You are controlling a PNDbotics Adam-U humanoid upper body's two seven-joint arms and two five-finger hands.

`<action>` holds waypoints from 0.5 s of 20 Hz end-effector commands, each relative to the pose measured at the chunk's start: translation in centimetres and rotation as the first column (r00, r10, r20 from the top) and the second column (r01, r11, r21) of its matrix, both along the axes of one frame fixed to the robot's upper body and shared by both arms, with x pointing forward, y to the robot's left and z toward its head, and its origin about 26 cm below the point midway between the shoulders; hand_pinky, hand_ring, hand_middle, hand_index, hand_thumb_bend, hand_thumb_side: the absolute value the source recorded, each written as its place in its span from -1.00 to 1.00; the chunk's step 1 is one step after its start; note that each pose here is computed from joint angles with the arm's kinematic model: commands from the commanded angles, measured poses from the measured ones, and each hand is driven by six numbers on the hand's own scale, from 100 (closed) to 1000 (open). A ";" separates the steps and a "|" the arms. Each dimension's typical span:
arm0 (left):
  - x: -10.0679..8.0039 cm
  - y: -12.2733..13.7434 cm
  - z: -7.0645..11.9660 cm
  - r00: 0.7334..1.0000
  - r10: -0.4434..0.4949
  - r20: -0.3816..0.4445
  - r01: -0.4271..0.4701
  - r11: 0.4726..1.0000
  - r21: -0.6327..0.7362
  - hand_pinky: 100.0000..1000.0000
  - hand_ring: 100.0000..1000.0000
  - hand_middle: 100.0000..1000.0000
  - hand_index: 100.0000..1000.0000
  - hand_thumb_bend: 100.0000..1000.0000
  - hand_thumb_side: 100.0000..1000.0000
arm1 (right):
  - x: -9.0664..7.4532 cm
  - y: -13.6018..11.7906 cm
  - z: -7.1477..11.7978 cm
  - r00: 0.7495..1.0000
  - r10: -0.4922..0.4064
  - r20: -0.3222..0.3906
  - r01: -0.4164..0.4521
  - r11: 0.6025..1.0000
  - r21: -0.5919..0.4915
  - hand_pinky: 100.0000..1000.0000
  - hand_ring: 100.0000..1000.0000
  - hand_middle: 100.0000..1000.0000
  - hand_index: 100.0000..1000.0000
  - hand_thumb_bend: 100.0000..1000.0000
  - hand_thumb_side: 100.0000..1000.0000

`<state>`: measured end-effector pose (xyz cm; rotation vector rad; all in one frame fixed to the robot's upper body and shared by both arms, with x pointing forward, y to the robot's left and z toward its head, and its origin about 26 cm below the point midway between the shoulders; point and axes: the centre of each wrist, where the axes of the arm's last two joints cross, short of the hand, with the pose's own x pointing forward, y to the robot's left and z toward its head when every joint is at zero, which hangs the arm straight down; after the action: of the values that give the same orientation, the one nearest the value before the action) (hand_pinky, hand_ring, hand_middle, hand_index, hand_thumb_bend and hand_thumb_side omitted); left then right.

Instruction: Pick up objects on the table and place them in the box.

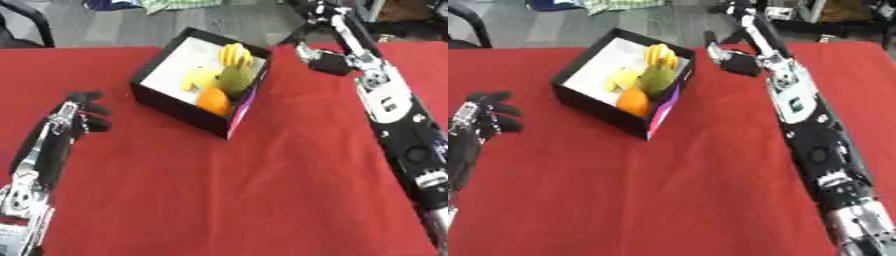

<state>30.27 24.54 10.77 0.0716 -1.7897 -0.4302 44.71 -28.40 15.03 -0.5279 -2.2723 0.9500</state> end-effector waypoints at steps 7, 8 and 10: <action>-0.4 1.4 0.2 0.997 0.052 0.050 -0.053 0.998 0.019 0.33 0.11 0.14 0.67 -1.00 1.00 | -3.4 0.7 -2.3 0.998 0.005 -0.060 0.006 0.982 0.188 1.00 0.82 0.51 0.62 -1.00 -0.04; -0.4 1.4 0.1 0.997 0.052 0.050 -0.053 0.998 0.020 0.33 0.11 0.14 0.67 -1.00 1.00 | -3.9 0.7 -2.7 0.997 0.009 -0.075 0.006 0.981 0.196 1.00 0.82 0.51 0.62 -1.00 -0.04; -0.4 1.3 0.0 0.997 0.055 0.050 -0.056 0.998 0.005 0.33 0.11 0.14 0.66 -1.00 1.00 | -4.7 0.4 -3.9 0.993 0.005 -0.115 0.022 0.973 0.229 1.00 0.81 0.50 0.58 -1.00 0.07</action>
<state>29.77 25.55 10.06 0.1216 -1.8027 -0.3946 40.01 -27.89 9.64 -0.3663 -2.1971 0.7010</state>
